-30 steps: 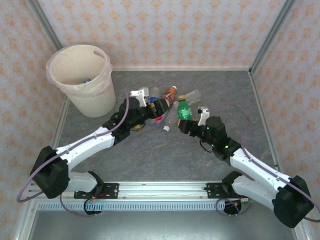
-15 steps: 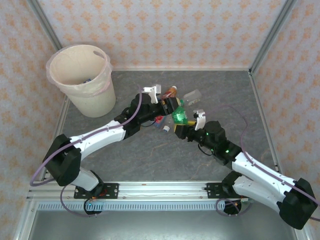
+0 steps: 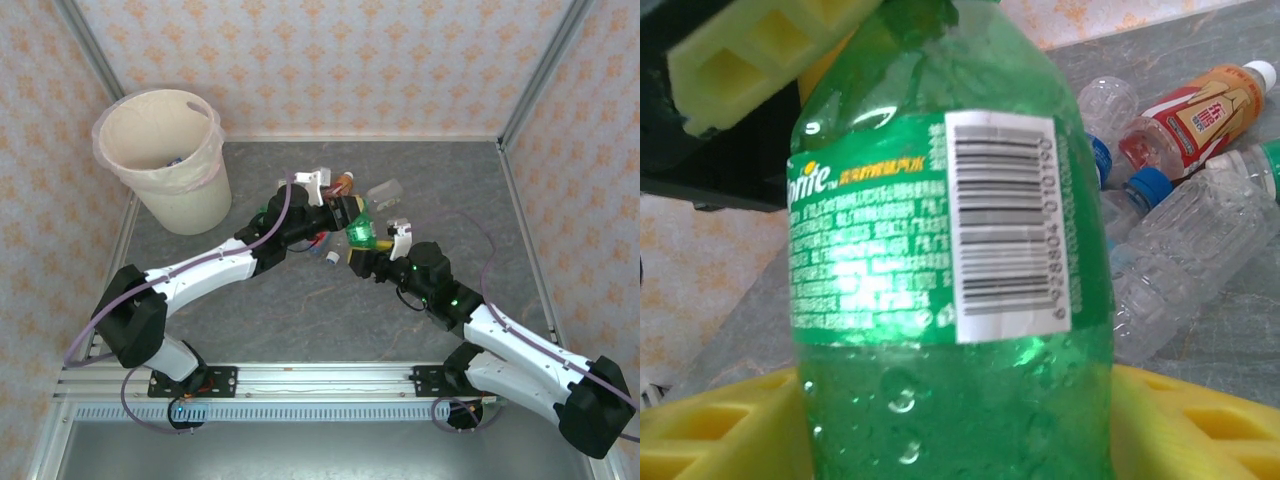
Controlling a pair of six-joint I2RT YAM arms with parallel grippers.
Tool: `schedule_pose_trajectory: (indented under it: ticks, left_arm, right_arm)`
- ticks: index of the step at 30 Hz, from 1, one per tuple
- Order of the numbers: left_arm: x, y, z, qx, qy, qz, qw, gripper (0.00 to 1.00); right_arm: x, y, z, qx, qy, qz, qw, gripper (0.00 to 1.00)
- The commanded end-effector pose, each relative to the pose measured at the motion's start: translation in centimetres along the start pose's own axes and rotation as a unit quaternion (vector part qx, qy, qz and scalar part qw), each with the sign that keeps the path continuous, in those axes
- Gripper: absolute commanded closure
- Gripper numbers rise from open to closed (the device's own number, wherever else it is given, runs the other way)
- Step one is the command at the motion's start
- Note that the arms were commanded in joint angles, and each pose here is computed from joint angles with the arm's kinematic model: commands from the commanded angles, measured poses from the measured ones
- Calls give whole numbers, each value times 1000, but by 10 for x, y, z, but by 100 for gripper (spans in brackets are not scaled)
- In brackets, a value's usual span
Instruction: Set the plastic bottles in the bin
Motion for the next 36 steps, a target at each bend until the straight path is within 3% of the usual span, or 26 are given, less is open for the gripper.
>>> schedule_pose_trajectory:
  ticks: [1,2,15,21,28,36]
  left_arm:
    - [-19,-15,-8,-4,-27,30,999,66]
    - [-23,-15,-11,-11,-33,37,999,66]
    - [-90,4,-68,-104,-111,75,986,66]
    - [-147,16,-127,-186,-178,105,961,66]
    - [-205,3,-204,-275,-282,134,909,66]
    - [-245,17,-300,-370,-452,112,804,70]
  right_arm:
    - [-12,3,-4,6,-27,-5,1000,11]
    - [-14,1,-5,12,-32,-4,999,0]
    - [-22,-3,-19,25,-64,2,998,0]
    - [-24,-3,-23,25,-72,5,997,0]
    - [-22,-2,-21,17,-71,8,997,0]
    - [-27,5,-19,10,-64,11,998,0]
Point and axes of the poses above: each hand's point on the last joint's axis, 136 mm out from that joint toward the fingers, its own z axis out along the fingers, its own y axis along the line the jaws close on, x = y × z, the point moved 2 cm from there along -z, back along the fingers, and after that the axes turned 3 degrees about z, right-handed, at the moved point
